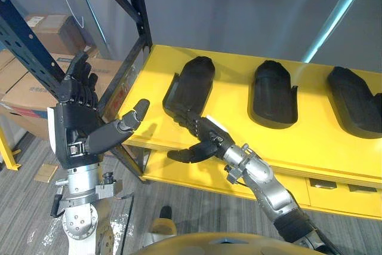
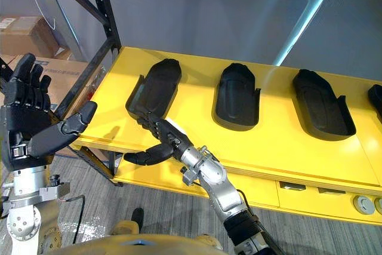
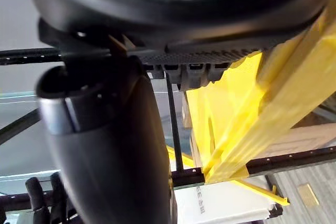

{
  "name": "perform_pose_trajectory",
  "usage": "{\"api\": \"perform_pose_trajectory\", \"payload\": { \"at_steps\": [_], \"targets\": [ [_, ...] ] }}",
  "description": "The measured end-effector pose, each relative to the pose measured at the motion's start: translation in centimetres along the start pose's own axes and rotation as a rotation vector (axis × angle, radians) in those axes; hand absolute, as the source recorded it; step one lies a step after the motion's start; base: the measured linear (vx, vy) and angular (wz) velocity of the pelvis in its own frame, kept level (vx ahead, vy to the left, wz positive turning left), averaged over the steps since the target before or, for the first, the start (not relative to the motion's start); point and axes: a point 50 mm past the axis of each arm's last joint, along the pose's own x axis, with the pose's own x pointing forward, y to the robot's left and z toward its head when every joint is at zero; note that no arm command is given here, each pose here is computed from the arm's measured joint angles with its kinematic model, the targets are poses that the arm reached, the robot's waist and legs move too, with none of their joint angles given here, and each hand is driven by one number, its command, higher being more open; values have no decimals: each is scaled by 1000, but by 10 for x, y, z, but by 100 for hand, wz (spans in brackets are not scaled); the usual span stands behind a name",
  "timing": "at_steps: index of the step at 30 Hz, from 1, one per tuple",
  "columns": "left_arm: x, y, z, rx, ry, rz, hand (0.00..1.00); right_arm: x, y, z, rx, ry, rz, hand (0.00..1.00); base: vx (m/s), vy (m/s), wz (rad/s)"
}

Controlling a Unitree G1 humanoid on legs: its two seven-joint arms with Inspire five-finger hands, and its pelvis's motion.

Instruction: Walk over and take three plastic housings, then place them on the shelf

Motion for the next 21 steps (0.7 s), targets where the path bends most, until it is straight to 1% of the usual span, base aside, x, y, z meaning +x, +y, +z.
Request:
{"api": "perform_pose_trajectory", "payload": {
  "at_steps": [9,14,17,21],
  "targets": [
    [0,-1,-1,-5,3,6,100,1,-4,1,-34,-5,-95,100,0,0,0],
    [-1,-5,-2,-21,12,-9,100,0,-7,2,-34,-7,-112,100,0,0,0],
    [-1,-5,-2,-21,12,-12,100,0,-8,2,-33,-9,-100,100,0,0,0],
    [-2,-5,-2,-19,18,-15,100,0,-4,6,2,-34,-12,100,1,-1,-6]
  ]
}}
